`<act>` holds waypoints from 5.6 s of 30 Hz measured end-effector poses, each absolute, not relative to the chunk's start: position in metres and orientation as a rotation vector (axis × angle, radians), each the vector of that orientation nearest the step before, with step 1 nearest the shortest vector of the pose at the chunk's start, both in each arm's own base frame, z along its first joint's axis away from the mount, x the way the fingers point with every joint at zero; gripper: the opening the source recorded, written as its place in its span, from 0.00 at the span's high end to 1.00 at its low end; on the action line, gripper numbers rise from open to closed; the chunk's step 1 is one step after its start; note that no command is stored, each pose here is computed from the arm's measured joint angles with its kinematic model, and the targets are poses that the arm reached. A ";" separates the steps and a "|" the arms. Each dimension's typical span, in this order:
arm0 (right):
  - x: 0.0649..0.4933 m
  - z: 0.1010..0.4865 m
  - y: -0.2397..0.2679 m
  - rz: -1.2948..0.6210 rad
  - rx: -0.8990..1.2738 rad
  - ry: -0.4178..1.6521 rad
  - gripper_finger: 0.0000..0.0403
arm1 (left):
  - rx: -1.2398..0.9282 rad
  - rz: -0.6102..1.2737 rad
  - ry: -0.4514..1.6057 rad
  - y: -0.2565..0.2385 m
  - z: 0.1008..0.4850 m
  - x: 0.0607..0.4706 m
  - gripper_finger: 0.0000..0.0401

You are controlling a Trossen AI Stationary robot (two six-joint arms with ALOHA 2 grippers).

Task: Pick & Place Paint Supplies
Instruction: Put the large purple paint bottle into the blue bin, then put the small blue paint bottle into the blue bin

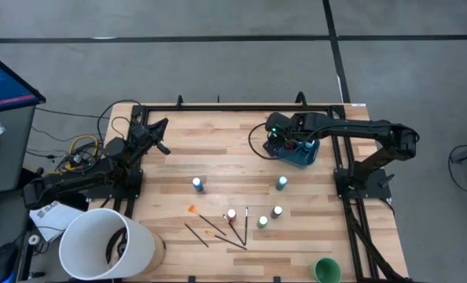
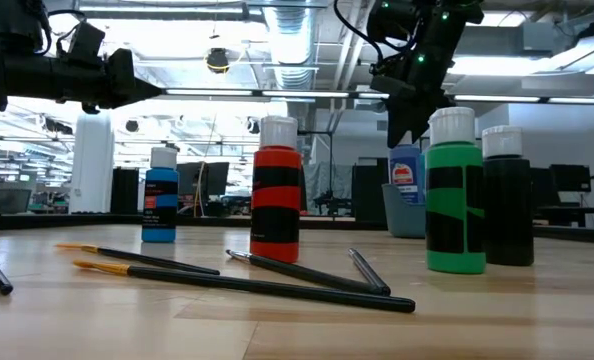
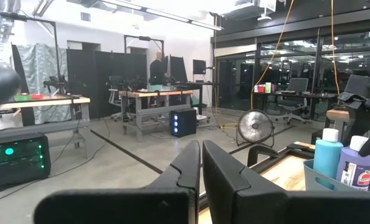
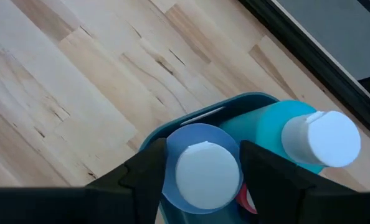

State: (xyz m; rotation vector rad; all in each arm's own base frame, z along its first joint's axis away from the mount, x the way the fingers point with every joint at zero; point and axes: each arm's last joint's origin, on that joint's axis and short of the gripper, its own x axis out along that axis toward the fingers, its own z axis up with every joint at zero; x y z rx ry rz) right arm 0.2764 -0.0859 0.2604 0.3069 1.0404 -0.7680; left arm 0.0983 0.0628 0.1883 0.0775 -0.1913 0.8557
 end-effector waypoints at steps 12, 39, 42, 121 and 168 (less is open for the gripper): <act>0.277 0.275 -0.086 -0.749 0.286 1.038 0.51 | 0.078 0.852 -0.191 0.063 0.188 0.098 0.98; 0.374 0.331 -0.028 -0.202 -0.078 0.577 0.37 | 0.077 0.857 -0.191 0.063 0.188 0.098 0.98; 0.398 0.313 -0.025 -0.130 -0.091 0.526 0.36 | 0.078 0.856 -0.191 0.063 0.188 0.098 0.98; 0.478 0.254 -0.019 0.130 0.072 0.882 0.73 | 0.078 0.853 -0.192 0.063 0.188 0.098 0.98; 0.198 0.230 -0.012 -1.027 0.353 0.643 0.73 | 0.079 0.852 -0.206 0.063 0.190 0.098 0.98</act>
